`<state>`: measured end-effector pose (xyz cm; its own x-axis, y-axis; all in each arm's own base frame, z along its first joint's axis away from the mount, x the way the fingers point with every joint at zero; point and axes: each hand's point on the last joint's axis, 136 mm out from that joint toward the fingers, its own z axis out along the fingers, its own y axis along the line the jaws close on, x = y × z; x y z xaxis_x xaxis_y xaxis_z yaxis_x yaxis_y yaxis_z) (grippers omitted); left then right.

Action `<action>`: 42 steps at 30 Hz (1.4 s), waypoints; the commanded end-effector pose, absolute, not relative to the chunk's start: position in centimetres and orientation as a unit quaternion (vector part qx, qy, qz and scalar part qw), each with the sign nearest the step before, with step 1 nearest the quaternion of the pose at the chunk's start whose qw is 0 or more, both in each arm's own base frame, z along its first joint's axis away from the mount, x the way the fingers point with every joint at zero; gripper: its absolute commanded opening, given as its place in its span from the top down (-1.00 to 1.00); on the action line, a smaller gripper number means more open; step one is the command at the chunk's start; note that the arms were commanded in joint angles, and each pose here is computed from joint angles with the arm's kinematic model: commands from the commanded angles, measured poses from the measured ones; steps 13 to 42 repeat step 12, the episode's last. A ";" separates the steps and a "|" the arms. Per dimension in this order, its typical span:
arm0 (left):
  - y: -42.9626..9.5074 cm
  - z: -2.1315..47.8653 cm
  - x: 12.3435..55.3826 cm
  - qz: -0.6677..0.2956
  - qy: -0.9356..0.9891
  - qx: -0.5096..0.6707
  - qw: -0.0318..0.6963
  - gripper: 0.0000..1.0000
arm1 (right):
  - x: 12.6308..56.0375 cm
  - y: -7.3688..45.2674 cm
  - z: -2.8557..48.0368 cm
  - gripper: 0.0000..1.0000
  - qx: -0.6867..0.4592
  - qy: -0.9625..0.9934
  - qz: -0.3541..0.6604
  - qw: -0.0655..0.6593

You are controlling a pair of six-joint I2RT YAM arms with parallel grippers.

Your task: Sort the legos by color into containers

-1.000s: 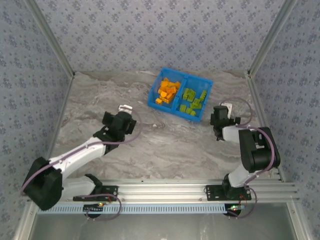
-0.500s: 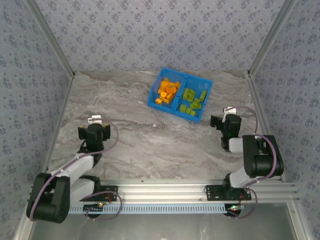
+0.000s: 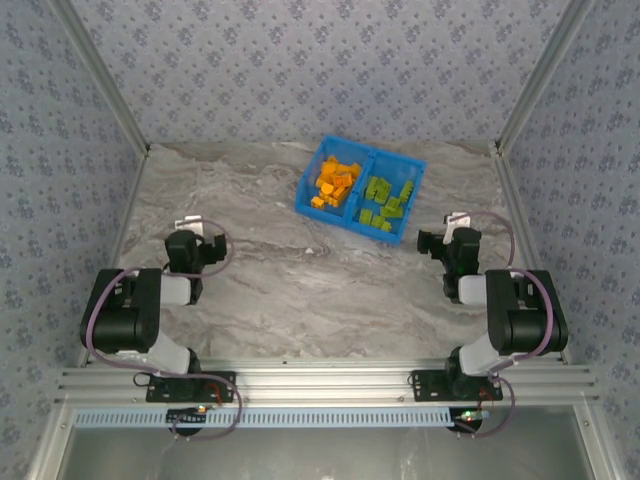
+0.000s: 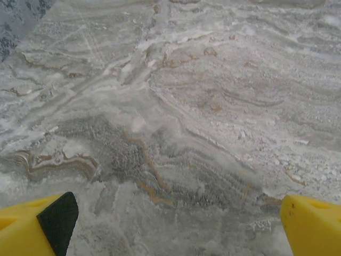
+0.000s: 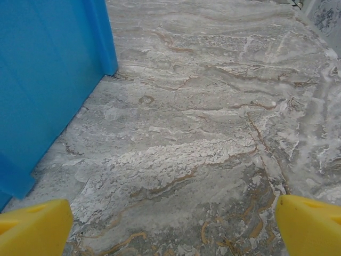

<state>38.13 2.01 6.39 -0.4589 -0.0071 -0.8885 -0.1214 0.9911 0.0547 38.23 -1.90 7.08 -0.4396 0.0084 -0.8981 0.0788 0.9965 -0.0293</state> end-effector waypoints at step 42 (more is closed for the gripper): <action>1.8 8.9 39.7 0.034 0.829 -0.041 0.556 -0.99 | 39.0 -2.0 8.2 -1.00 0.017 0.838 -0.031 0.544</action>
